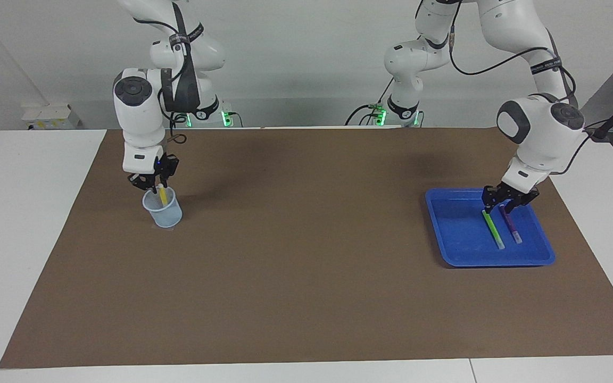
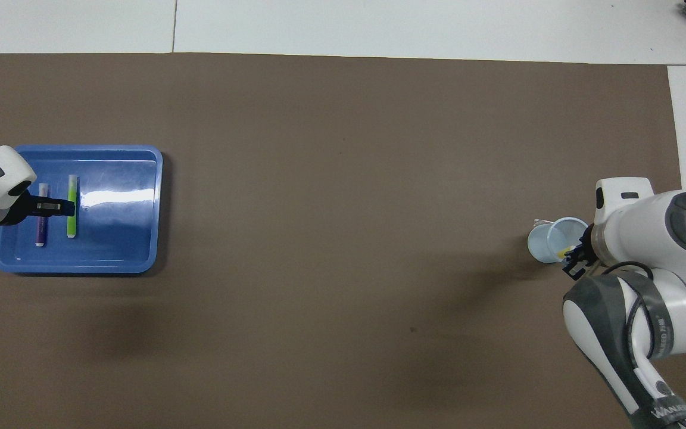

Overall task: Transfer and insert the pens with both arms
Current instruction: 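Insert the yellow pen into the white cup with the right gripper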

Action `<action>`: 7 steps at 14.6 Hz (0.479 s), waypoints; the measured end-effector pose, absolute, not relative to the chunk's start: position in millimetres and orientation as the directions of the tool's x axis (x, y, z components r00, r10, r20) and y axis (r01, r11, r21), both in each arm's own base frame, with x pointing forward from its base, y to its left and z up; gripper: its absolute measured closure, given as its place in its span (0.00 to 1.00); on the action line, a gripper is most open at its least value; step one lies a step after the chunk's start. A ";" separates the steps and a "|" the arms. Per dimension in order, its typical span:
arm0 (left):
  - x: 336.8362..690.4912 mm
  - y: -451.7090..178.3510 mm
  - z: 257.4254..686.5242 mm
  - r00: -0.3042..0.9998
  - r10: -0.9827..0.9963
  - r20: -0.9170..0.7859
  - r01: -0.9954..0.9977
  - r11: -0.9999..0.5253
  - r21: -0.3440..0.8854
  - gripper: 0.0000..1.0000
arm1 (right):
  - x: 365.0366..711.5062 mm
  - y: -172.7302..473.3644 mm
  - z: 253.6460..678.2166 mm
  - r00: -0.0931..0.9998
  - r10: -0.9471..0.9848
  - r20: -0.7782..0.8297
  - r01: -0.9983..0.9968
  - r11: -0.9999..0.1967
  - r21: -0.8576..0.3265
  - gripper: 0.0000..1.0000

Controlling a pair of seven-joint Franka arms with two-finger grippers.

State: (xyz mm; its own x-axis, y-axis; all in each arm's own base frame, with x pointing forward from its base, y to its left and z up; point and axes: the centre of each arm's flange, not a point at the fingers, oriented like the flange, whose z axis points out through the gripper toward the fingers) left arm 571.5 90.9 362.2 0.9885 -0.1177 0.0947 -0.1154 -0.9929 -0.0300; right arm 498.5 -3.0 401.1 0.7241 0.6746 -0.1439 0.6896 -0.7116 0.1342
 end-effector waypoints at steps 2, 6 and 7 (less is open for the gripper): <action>575.9 91.6 350.4 0.988 -0.118 0.101 -0.115 -0.993 -0.030 0.40 | 498.1 -3.7 401.1 0.726 0.672 -0.145 0.688 -0.714 0.131 0.34; 583.0 92.7 337.9 0.987 -0.118 0.111 -0.115 -0.993 -0.031 0.41 | 497.9 5.2 430.6 0.759 0.635 -0.146 0.646 -0.763 0.037 0.21; 584.9 93.0 335.8 0.986 -0.118 0.115 -0.115 -0.993 -0.031 0.40 | 498.2 9.1 446.7 0.769 0.624 -0.140 0.630 -0.776 0.002 0.20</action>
